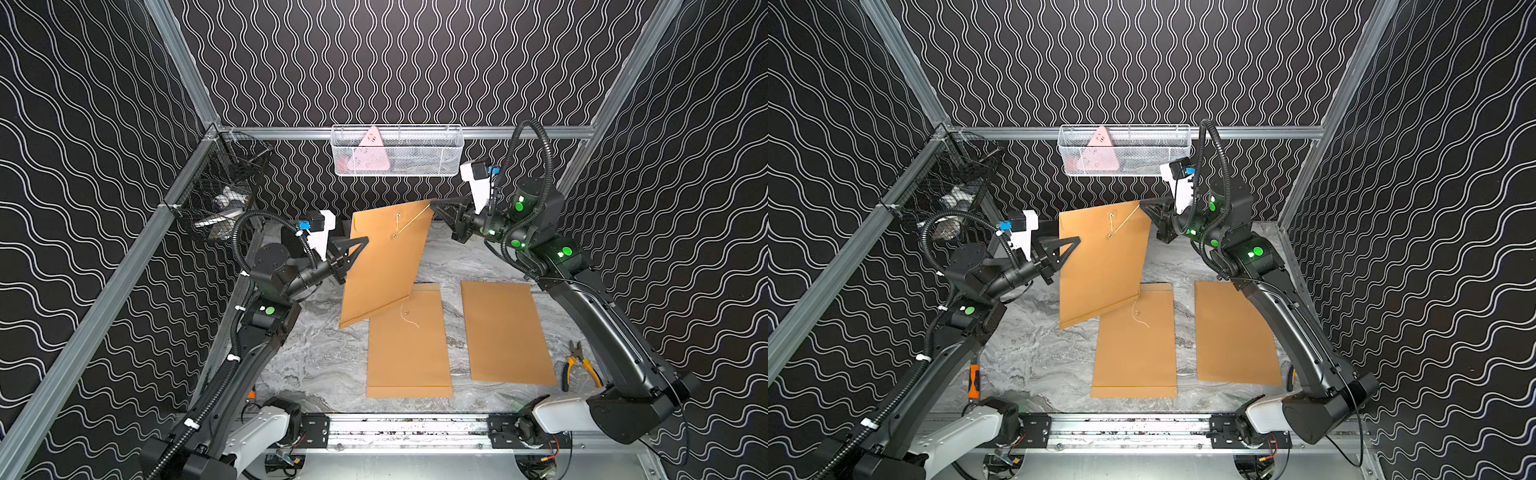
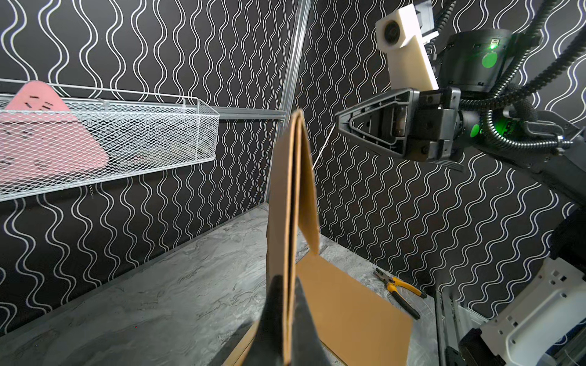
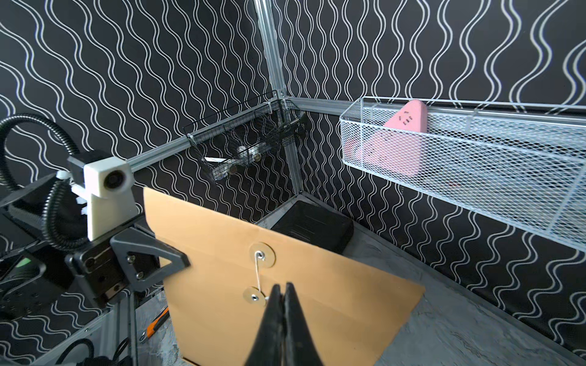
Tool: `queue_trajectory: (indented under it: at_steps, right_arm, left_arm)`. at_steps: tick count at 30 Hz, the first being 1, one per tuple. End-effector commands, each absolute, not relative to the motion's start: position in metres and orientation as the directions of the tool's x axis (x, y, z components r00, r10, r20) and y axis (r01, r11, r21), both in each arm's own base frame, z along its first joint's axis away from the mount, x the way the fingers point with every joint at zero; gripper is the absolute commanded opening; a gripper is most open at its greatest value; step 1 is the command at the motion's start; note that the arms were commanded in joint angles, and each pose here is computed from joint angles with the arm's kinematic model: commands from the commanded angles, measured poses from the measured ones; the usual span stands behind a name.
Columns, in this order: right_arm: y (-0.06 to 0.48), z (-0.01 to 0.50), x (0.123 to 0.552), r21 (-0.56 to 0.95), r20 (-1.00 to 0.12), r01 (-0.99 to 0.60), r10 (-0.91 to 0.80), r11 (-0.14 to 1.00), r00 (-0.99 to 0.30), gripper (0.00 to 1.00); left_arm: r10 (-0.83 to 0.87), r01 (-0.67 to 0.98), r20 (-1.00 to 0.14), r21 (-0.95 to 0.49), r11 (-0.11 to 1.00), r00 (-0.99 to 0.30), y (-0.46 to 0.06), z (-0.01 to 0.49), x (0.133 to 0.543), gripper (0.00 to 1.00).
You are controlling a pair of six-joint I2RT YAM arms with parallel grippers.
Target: Open the file bag
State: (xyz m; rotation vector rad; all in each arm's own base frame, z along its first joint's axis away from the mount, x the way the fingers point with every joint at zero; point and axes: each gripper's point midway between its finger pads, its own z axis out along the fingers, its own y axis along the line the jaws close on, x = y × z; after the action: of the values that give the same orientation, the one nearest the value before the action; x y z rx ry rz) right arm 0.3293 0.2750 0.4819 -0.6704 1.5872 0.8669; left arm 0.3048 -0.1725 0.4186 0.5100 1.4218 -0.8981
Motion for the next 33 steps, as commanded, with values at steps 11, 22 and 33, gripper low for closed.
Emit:
queue_trajectory:
  at_steps: [11, 22, 33]
  right_arm:
    - [0.326, 0.495, 0.306, 0.133, -0.988, -0.878, -0.007, 0.459, -0.154, 0.00]
    - [0.362, 0.497, 0.291, 0.125, -0.988, -0.913, -0.039, 0.389, -0.152, 0.00]
    - [0.387, 0.500, 0.278, 0.129, -0.986, -0.934, -0.054, 0.334, -0.155, 0.00]
  left_arm:
    - [-0.240, 0.791, -0.969, -0.193, 0.581, -0.061, -0.174, 0.418, 0.308, 0.00]
    - [-0.260, 0.788, -0.963, -0.215, 0.576, -0.073, -0.174, 0.412, 0.313, 0.00]
    - [-0.299, 0.783, -0.952, -0.237, 0.574, -0.069, -0.173, 0.413, 0.320, 0.00]
